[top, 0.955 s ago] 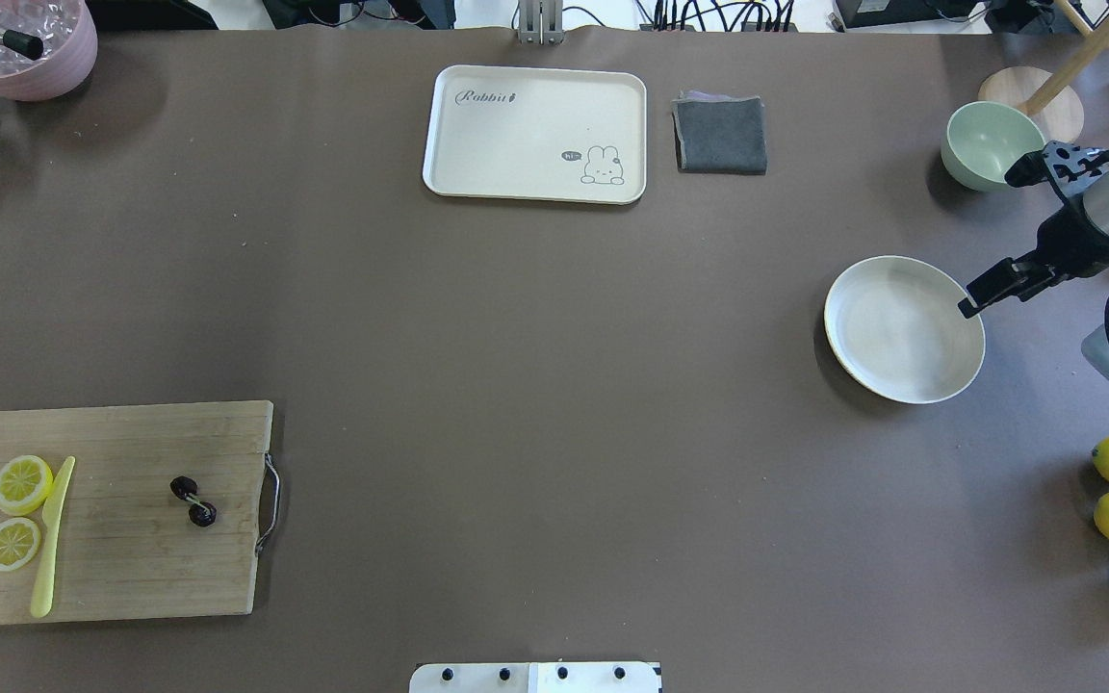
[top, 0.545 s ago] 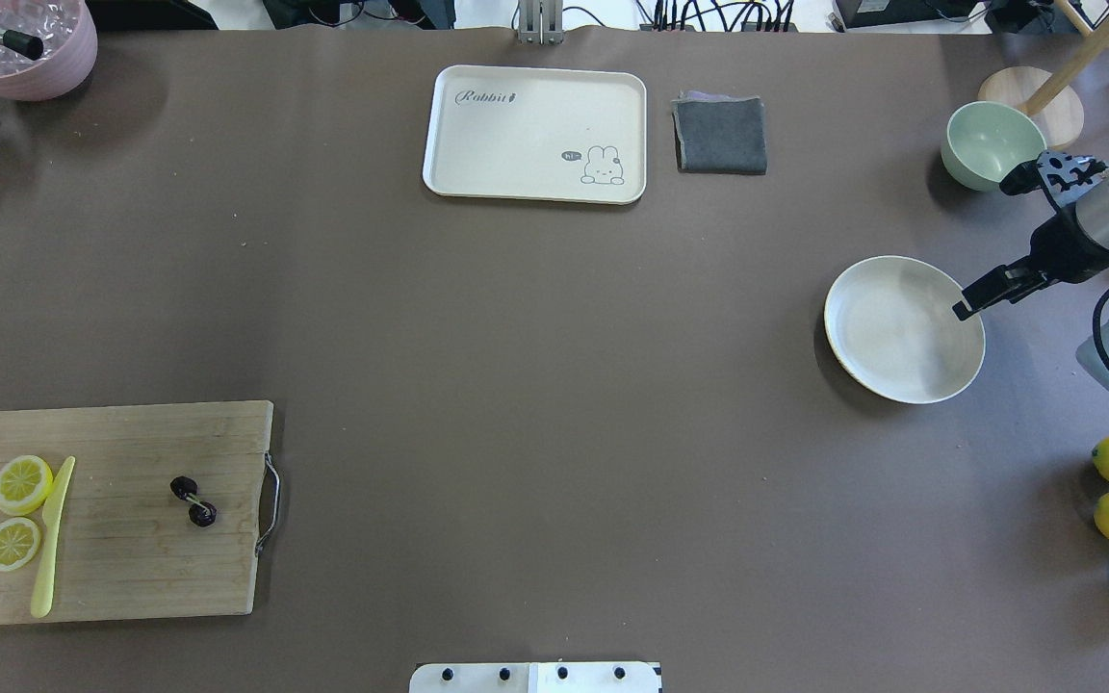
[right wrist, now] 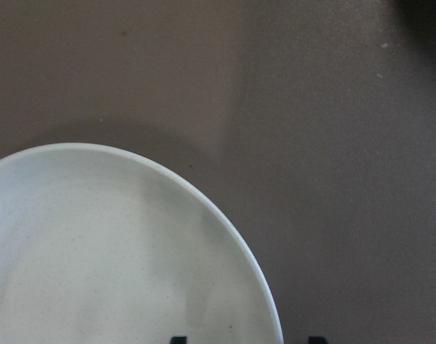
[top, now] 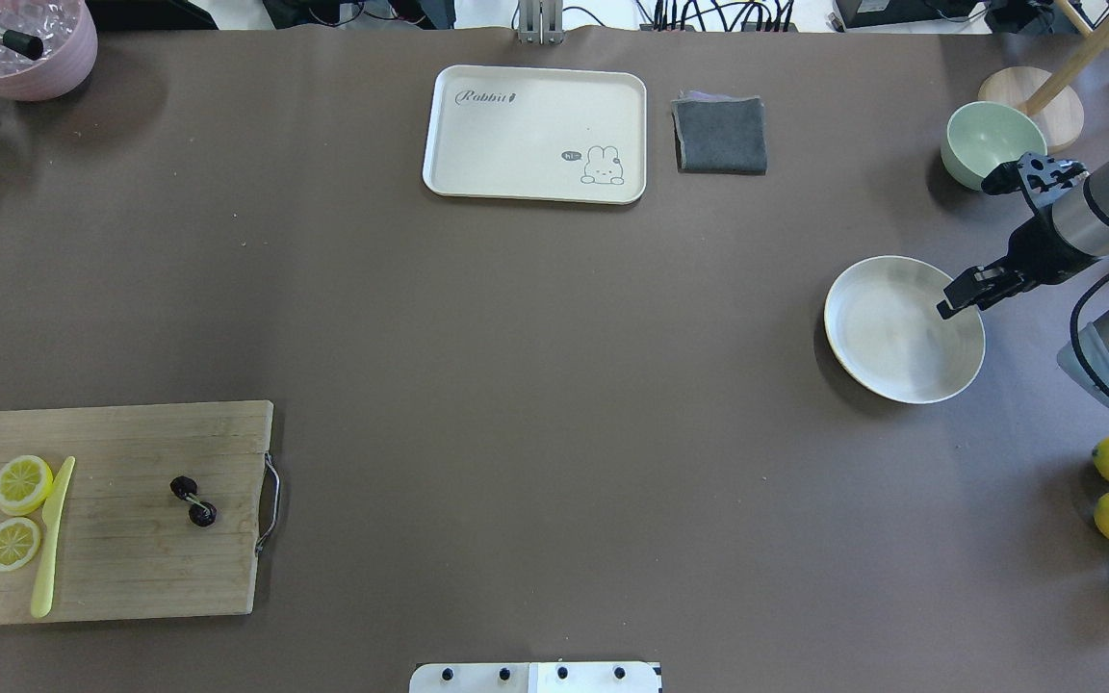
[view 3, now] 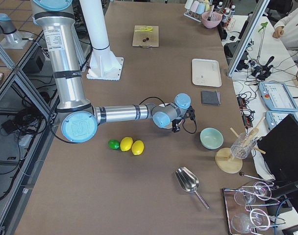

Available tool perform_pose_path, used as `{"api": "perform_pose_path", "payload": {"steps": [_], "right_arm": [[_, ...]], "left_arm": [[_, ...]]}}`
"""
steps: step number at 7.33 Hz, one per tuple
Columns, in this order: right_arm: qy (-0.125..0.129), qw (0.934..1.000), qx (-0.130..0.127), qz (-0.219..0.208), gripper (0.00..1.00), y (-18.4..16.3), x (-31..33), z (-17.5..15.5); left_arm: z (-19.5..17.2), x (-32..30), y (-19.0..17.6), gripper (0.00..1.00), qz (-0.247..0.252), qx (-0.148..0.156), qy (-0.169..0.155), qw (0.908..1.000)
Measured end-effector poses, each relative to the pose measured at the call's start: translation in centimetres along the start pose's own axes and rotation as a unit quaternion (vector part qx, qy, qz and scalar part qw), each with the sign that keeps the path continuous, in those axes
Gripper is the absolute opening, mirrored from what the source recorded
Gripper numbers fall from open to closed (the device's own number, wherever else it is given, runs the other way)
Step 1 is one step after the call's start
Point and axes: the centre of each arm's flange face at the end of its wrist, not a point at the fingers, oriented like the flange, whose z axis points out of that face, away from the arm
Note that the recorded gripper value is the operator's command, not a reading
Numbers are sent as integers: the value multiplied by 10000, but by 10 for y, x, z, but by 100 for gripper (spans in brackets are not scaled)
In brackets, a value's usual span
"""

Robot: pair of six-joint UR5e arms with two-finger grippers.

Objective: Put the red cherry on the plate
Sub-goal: 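Drag the white plate with the right gripper toward the table centre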

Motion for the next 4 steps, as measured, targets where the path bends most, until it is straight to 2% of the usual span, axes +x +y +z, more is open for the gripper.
{"api": "perform_pose_path", "payload": {"steps": [1, 2, 4], "right_arm": [[5, 10000, -7, 12, 13, 0, 1, 1], [7, 10000, -13, 22, 0, 1, 2, 1], [1, 10000, -11, 46, 0, 2, 2, 0]], "left_arm": [[0, 0, 0, 98, 0, 0, 0, 10000], [0, 0, 0, 98, 2, 2, 1, 10000], [-1, 1, 0, 98, 9, 12, 5, 10000]]}}
